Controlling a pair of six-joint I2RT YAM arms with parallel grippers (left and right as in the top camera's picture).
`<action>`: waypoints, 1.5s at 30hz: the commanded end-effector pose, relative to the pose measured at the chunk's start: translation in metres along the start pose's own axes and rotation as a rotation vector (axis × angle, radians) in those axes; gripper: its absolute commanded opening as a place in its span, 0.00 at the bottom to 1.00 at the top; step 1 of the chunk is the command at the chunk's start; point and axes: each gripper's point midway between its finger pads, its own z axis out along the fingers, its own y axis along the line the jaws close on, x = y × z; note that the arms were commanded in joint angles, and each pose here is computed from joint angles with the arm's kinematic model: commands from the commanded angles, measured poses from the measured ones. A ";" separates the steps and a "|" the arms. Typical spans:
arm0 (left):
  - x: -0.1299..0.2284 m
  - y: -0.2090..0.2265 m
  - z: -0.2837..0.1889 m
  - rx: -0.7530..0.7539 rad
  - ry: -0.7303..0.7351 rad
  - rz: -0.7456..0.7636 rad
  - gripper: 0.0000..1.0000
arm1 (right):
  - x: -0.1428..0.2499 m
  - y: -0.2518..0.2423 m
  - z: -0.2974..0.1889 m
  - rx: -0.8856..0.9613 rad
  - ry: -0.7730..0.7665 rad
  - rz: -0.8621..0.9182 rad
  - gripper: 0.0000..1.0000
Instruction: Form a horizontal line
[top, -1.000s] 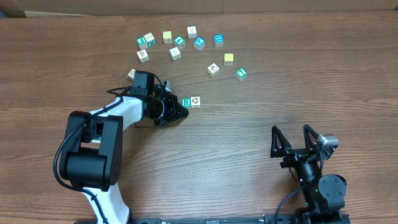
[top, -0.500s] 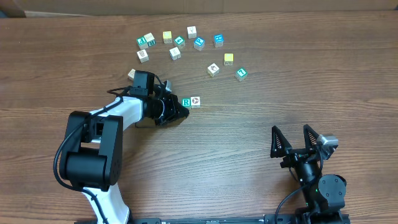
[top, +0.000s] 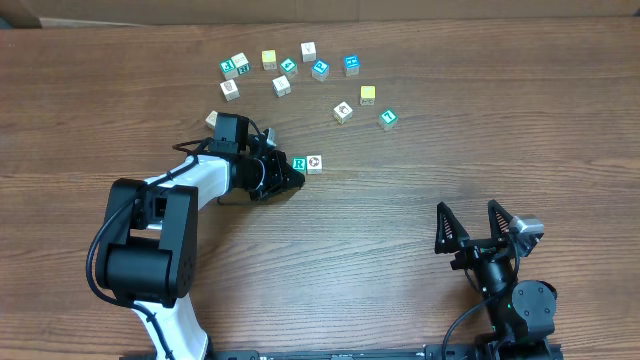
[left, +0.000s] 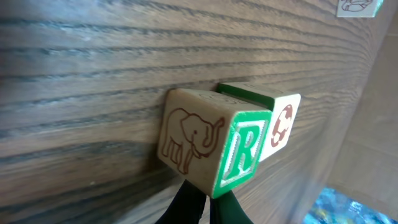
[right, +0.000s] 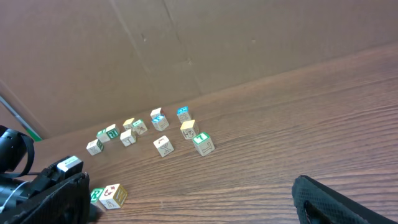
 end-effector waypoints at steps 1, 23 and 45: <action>0.008 -0.012 0.000 0.061 0.038 -0.008 0.04 | -0.003 0.000 -0.001 -0.002 -0.016 0.002 1.00; -0.038 0.015 -0.071 -0.488 -0.101 0.130 0.04 | -0.003 0.000 -0.001 -0.002 -0.016 0.002 1.00; -0.032 0.028 -0.033 -0.661 -0.126 0.190 0.04 | -0.003 0.000 -0.001 -0.002 -0.016 0.002 1.00</action>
